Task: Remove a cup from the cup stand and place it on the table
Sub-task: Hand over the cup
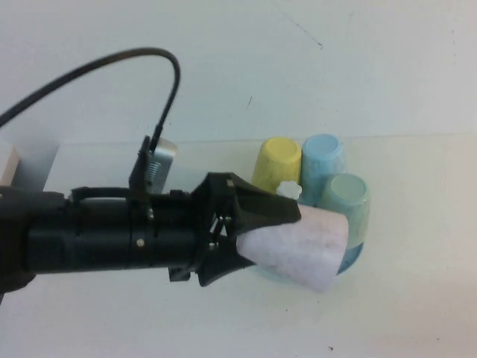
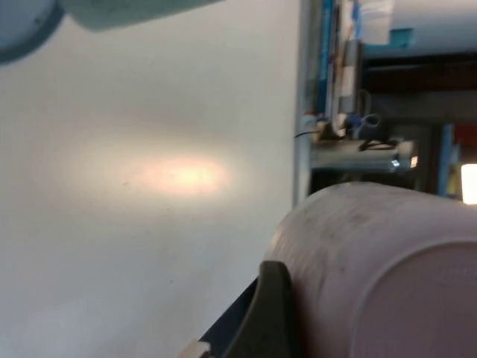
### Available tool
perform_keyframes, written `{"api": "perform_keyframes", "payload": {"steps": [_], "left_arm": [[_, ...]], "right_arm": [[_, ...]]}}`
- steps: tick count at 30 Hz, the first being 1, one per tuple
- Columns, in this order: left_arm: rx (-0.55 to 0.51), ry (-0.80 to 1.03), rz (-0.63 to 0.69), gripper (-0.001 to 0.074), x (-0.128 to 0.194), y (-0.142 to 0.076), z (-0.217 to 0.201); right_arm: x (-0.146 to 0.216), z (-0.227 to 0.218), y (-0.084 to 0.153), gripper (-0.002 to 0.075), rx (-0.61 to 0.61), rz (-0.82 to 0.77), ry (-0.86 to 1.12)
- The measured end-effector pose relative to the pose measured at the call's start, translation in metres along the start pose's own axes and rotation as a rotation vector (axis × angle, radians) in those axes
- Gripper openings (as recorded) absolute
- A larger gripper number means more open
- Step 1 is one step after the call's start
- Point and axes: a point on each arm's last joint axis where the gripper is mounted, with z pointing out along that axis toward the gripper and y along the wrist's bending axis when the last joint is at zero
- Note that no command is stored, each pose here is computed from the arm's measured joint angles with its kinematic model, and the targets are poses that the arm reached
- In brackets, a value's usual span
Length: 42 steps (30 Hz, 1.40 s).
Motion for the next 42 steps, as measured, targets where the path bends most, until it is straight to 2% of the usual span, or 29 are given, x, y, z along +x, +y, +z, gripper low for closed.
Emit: {"api": "perform_keyframes", "payload": {"steps": [2, 6, 9, 11, 16, 19, 30, 34, 42], "left_arm": [[0.048, -0.009, -0.012, 0.0571, -0.005, -0.003, -0.005], [0.062, -0.028, -0.060, 0.0571, -0.012, 0.002, -0.008], [0.048, -0.021, -0.130, 0.0571, -0.017, 0.010, -0.003], [0.037, -0.006, -0.189, 0.0571, -0.019, 0.017, 0.002], [0.033, 0.054, -0.302, 0.0571, -0.024, 0.029, 0.012], [0.052, 0.082, -0.314, 0.0571, -0.028, 0.026, 0.016], [0.124, 0.080, -0.223, 0.0571, -0.048, -0.008, 0.018], [0.135, 0.083, -0.212, 0.0571, -0.050, -0.012, 0.018], [0.136, 0.086, -0.214, 0.0571, -0.049, -0.012, 0.018]], "right_arm": [[0.005, 0.000, 0.005, -0.0002, -0.053, -0.055, 0.056], [0.006, 0.005, 0.016, 0.0002, -0.190, -0.103, 0.106], [0.004, 0.011, 0.025, 0.0055, -0.302, -0.187, 0.118], [0.005, 0.017, 0.025, 0.0140, -0.324, -0.251, 0.152], [-0.008, 0.035, 0.029, 0.0423, -0.357, -0.332, 0.224], [-0.018, 0.044, 0.039, 0.0496, -0.465, -0.355, 0.255], [-0.053, 0.099, 0.054, 0.0526, -0.712, -0.280, 0.349], [-0.062, 0.118, 0.058, 0.0526, -0.816, -0.234, 0.362], [-0.075, 0.148, 0.055, 0.0526, -0.847, -0.239, 0.358]]}}
